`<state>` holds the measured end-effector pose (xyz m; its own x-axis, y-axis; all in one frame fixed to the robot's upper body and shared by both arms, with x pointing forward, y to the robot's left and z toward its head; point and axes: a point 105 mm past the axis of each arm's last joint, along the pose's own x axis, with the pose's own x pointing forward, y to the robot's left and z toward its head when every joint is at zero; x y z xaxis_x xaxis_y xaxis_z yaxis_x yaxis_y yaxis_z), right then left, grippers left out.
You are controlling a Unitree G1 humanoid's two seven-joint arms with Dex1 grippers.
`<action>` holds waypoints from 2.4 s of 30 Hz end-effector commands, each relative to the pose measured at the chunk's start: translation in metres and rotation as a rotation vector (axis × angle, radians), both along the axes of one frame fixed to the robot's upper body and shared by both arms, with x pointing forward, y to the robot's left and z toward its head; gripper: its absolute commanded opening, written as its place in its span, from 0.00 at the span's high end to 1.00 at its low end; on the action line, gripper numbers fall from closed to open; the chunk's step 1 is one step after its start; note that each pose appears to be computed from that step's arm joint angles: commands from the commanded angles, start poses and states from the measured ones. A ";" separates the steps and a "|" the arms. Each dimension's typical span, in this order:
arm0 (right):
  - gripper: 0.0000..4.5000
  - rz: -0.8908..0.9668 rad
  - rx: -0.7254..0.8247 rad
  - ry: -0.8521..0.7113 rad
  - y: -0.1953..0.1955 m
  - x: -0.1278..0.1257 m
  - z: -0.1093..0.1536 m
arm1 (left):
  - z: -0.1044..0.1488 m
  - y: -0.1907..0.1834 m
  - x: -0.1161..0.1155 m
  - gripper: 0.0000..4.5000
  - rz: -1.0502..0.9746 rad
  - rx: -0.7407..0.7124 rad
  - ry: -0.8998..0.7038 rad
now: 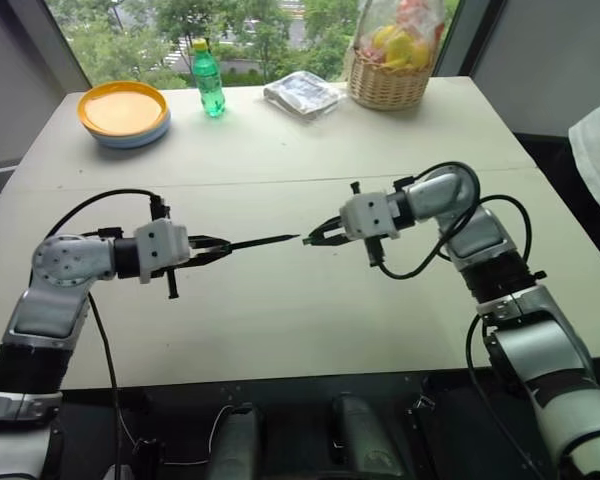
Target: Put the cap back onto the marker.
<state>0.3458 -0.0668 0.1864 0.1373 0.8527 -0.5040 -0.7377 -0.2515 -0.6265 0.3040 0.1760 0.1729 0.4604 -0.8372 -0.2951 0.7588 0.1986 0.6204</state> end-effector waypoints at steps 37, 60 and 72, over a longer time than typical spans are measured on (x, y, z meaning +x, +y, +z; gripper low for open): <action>0.99 0.025 0.031 -0.071 0.006 0.002 0.019 | 0.009 -0.003 -0.001 1.00 -0.015 0.000 -0.043; 0.99 0.042 0.054 -0.078 0.019 0.001 0.020 | 0.009 -0.002 -0.002 1.00 -0.010 -0.001 -0.044; 0.99 0.022 0.072 -0.114 0.030 0.008 0.024 | 0.007 -0.002 -0.004 1.00 -0.013 -0.001 -0.042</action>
